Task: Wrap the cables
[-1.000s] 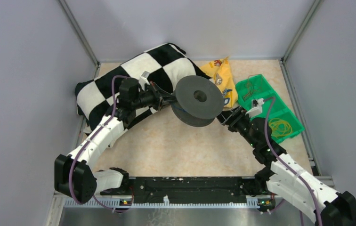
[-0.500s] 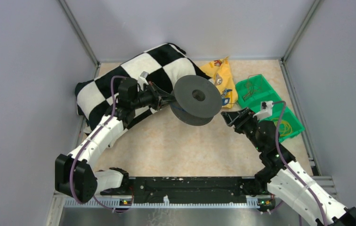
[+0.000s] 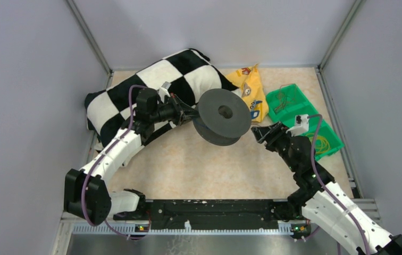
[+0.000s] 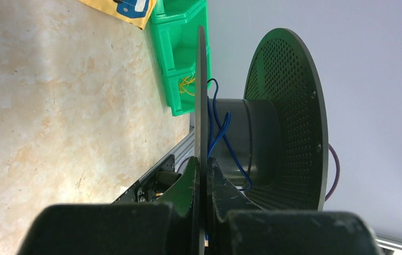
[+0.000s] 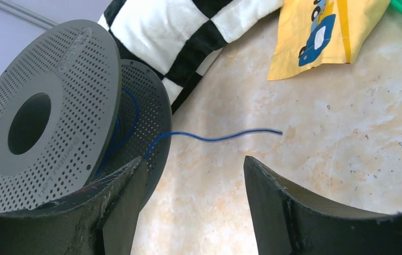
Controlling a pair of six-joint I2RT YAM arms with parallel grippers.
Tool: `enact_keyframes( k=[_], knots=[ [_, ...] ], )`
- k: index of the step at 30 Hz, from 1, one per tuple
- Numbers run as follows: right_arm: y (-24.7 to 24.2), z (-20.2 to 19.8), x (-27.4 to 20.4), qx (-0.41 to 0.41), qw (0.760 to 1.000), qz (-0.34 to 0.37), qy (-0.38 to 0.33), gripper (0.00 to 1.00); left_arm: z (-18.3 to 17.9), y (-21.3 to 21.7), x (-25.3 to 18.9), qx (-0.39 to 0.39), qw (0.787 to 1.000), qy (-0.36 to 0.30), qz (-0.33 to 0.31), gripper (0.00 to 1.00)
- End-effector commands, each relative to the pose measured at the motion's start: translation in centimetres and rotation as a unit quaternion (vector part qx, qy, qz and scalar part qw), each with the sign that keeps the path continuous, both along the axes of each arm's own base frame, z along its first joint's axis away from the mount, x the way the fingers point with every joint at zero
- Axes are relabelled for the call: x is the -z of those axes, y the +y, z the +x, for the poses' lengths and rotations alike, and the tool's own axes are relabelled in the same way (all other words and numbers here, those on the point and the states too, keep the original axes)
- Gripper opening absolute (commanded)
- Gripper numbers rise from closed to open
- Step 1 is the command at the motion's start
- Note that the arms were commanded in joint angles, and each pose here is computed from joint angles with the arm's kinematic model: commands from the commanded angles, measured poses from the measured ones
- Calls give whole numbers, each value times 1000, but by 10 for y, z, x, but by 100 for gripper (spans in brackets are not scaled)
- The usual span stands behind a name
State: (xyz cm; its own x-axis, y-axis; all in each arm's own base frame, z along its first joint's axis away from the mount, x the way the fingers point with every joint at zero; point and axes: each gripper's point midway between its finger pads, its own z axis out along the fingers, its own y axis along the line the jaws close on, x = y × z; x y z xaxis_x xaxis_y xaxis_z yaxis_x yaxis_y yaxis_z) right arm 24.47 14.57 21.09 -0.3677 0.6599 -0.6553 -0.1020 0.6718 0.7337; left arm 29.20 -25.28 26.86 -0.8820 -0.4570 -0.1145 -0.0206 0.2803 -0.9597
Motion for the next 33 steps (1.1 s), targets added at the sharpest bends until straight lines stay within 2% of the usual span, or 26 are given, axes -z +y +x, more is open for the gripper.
enact_keyframes(
  k=[1,6,12,18,22,27,30,33],
  knots=[
    [-4,8,-34,23,999,35,-33,67,-4,-3,-28,24,998,-50,-31,0],
    [-8,13,-34,47,998,41,-17,67,-6,-3,-29,27,998,-55,-34,0],
    [-5,22,-39,61,994,91,4,67,-9,-4,-30,33,996,-66,-42,0],
    [-3,28,-26,85,983,156,36,61,-13,-5,-33,45,995,-81,-45,0],
    [-9,29,-18,111,970,215,36,50,-14,-5,-33,49,994,-85,-45,0],
    [-16,27,-13,123,968,216,32,38,-16,-5,-29,53,994,-85,-43,0],
    [-17,28,-12,124,971,203,30,25,-18,-5,-27,60,993,-88,-43,0],
    [-19,30,-17,122,977,173,19,7,-22,-7,-25,83,990,-111,-34,0]
  ],
)
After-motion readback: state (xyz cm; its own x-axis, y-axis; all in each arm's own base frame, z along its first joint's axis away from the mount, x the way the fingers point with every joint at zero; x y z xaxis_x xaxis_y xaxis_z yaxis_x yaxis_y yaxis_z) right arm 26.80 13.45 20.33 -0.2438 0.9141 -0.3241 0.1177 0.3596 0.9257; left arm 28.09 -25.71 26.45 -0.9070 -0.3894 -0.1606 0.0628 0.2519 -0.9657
